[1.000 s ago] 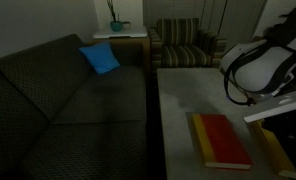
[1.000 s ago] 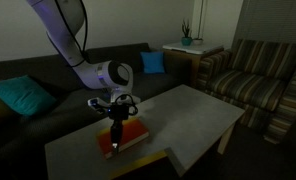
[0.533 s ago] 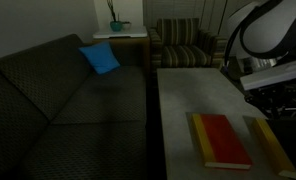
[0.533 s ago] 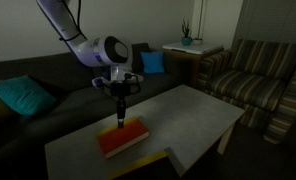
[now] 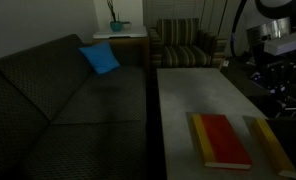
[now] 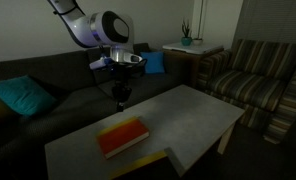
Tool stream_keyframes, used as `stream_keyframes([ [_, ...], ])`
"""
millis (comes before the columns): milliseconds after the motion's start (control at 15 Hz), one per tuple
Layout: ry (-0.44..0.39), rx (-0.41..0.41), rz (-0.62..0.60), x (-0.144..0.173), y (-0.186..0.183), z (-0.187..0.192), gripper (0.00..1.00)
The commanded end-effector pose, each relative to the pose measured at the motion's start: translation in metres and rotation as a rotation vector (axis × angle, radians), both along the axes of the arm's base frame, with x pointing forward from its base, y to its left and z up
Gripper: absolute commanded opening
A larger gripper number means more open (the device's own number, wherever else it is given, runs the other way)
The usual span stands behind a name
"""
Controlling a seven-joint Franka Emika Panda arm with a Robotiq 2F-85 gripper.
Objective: Close the book
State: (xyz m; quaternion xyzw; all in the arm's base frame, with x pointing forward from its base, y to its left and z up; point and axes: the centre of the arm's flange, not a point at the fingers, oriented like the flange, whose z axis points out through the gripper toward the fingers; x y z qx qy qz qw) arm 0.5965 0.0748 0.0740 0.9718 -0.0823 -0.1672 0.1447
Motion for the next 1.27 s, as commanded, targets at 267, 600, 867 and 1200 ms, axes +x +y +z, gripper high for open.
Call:
stream_keyframes([
  [267,0.057,0.141,0.21,-0.022,0.006,0.02,0.58],
  [600,0.096,0.184,0.336,-0.036,0.023,0.014,0.93],
  [867,0.115,0.224,0.546,-0.053,0.041,0.009,1.0],
  [1200,0.131,0.251,0.707,-0.07,0.059,0.007,1.0],
])
